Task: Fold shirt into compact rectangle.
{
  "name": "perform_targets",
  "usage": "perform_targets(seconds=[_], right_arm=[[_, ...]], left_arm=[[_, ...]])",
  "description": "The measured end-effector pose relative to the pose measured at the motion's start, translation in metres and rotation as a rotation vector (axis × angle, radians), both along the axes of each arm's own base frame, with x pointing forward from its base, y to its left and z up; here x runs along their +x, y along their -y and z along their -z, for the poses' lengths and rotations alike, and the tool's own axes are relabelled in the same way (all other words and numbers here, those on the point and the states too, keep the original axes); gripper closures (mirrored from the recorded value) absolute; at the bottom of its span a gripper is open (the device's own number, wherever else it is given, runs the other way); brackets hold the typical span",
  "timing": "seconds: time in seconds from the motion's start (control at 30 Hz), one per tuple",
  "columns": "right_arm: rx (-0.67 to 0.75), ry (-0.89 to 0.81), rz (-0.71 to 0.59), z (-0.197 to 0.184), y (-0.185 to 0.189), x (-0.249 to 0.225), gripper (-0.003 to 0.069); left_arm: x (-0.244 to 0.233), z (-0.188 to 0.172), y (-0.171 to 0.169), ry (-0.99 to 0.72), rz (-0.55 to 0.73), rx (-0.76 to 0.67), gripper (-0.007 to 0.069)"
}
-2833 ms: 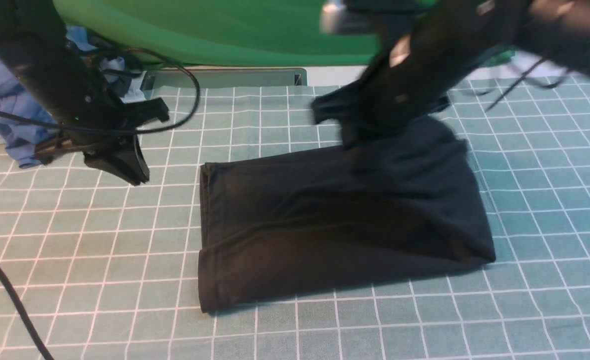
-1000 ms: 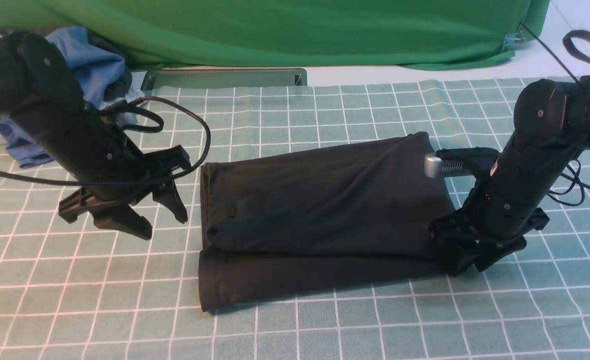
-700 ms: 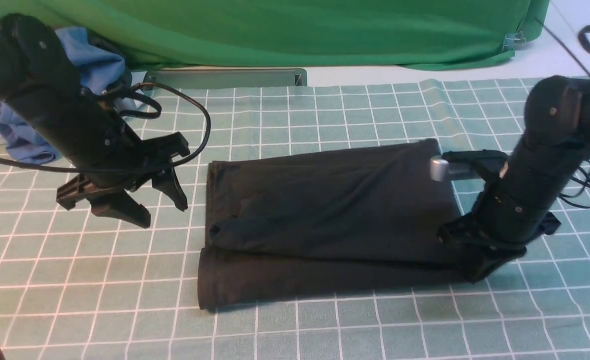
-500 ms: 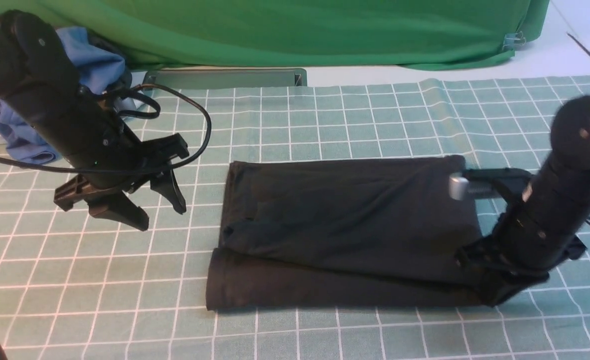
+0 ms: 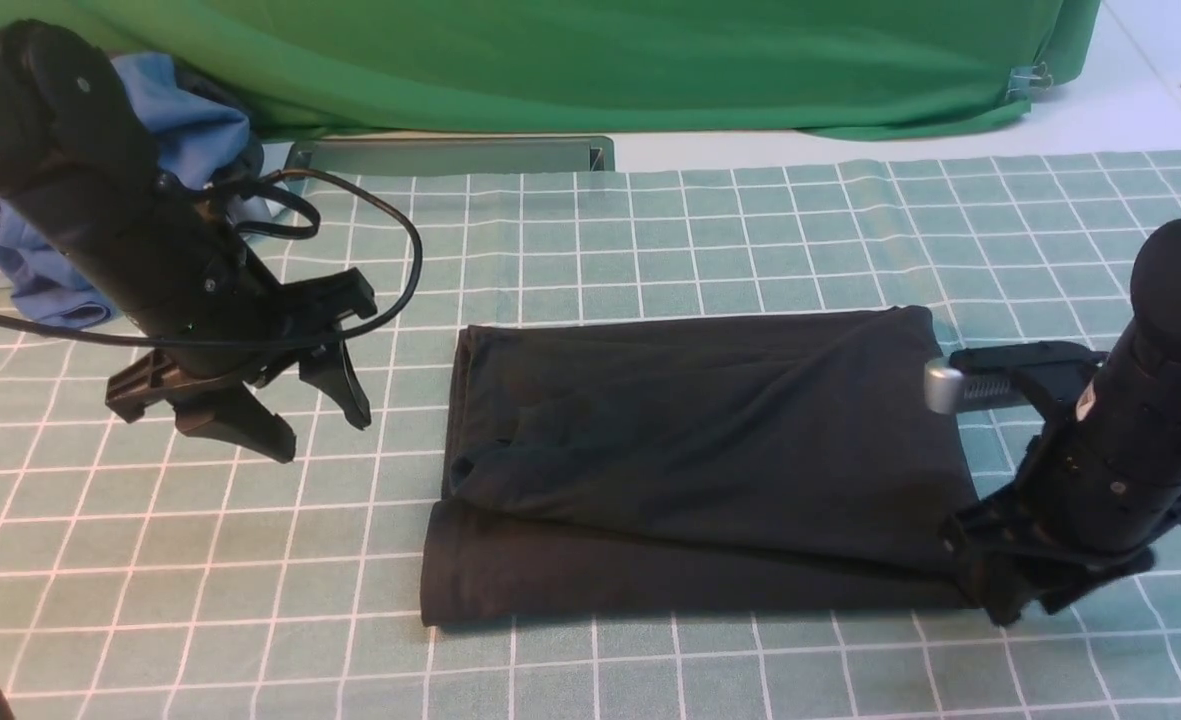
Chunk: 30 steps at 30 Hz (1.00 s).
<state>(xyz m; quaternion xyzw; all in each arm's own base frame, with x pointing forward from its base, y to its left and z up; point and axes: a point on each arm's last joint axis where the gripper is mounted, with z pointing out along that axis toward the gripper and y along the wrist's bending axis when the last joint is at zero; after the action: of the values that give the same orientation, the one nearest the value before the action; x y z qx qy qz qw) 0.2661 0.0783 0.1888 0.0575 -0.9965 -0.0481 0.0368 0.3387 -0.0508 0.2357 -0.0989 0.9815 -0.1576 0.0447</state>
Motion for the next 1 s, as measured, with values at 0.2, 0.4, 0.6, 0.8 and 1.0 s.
perform_targets(seconds=[0.2,0.4,0.6,0.8,1.0], right_arm=[[-0.082,0.084,-0.049,-0.055,0.011,-0.004,0.0389],[-0.128,0.427,-0.075,-0.14,0.032,-0.046,0.058],[-0.077,0.827,-0.049,-0.206,0.054,-0.121,0.0632],[-0.054,1.233,-0.134,-0.216,0.068,-0.182,0.0632],[-0.079,1.349,-0.251,-0.154,0.068,-0.195,0.0632]], left_arm=[[0.0,-0.001,0.001,0.0,-0.005,-0.011,0.0229],[0.0,-0.001,0.003,-0.01,-0.039,-0.039,0.0229],[0.0,-0.002,0.004,-0.014,-0.049,-0.059,0.0229],[0.0,-0.002,0.005,-0.013,-0.051,-0.062,0.0229],[-0.001,-0.002,0.004,-0.022,-0.045,-0.056,0.0242]])
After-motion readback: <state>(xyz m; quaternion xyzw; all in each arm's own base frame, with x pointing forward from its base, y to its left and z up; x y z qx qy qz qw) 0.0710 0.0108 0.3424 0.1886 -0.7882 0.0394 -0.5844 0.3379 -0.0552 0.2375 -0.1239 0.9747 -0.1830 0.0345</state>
